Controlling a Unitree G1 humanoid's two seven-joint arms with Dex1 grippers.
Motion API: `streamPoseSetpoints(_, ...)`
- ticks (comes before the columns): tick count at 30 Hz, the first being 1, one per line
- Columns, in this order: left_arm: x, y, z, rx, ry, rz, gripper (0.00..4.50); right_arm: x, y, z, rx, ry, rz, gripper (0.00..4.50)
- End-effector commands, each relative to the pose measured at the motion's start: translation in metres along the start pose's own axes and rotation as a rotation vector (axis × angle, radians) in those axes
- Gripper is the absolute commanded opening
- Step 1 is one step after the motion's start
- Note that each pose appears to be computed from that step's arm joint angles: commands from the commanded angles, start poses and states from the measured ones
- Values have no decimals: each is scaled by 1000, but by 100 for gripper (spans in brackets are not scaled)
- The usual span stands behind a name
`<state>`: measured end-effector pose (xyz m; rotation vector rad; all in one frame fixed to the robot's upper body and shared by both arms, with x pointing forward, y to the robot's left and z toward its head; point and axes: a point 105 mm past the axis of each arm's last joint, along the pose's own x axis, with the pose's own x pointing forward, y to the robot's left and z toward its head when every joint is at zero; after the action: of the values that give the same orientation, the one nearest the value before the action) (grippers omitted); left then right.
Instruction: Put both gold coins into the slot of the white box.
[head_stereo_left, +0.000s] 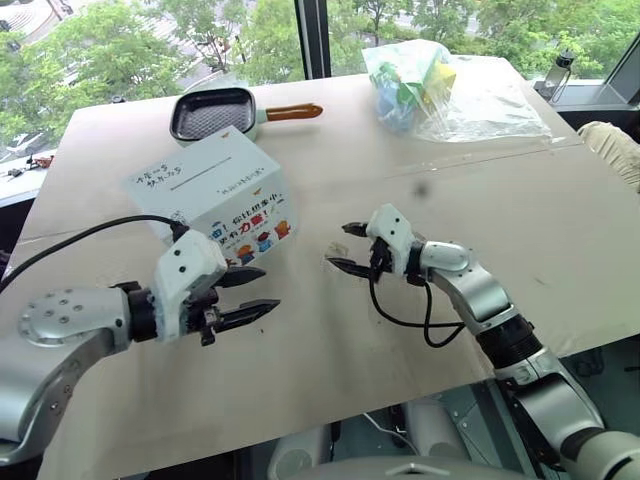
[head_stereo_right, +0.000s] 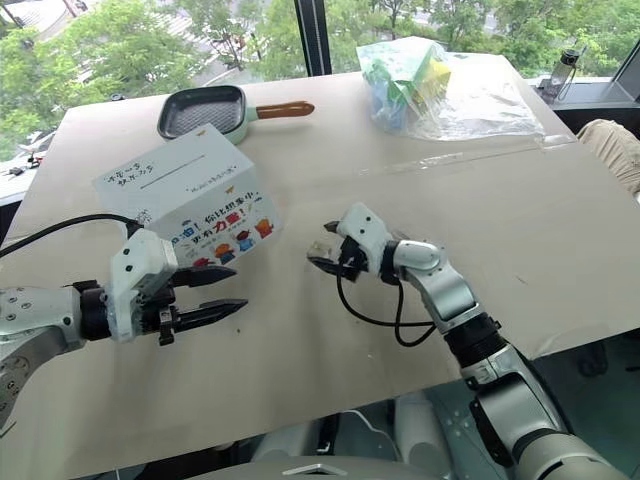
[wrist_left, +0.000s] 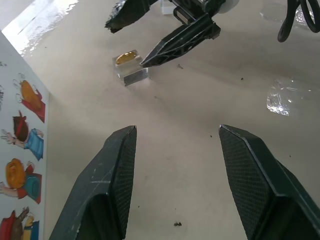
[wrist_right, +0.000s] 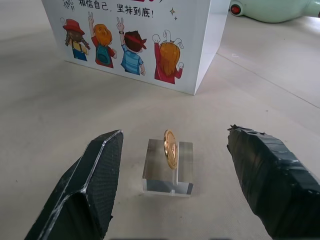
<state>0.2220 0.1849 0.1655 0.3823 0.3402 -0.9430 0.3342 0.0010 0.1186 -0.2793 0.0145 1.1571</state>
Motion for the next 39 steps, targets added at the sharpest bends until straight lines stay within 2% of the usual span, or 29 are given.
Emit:
streamPoseSetpoints(1,4,-1,7,25,-25,29,267,1,-2,6,-19,-27,-15,275)
streamPoseSetpoints(2,6,-1,8,18,-36,30,267,3,-2,6,-12,-28,-21,210)
streamPoseSetpoints(3,7,-2,9,15,-41,30,267,4,-1,5,-7,-30,-25,178)
streamPoseSetpoints(6,7,-2,8,12,-41,33,267,5,1,3,-17,-20,-16,35)
streamPoseSetpoints(7,8,-2,8,11,-41,34,267,5,1,2,-18,-18,-16,6)
streamPoseSetpoints(12,5,3,8,-4,-51,47,267,4,0,-1,-12,-16,-22,6)
streamPoseSetpoints(15,5,7,12,-25,-90,61,267,1,0,7,29,-62,-19,6)
streamPoseSetpoints(19,8,14,24,-107,-234,80,267,-6,4,33,156,-194,36,6)
streamPoseSetpoints(23,9,14,42,-284,-477,36,267,-15,11,65,293,-359,106,6)
streamPoseSetpoints(29,5,22,54,-486,-743,37,267,-26,23,105,469,-543,236,6)
streamPoseSetpoints(33,2,16,64,-551,-862,-19,267,-35,32,121,547,-598,319,6)
streamPoseSetpoints(39,-1,0,78,-610,-981,-126,267,-41,38,128,598,-613,379,6)
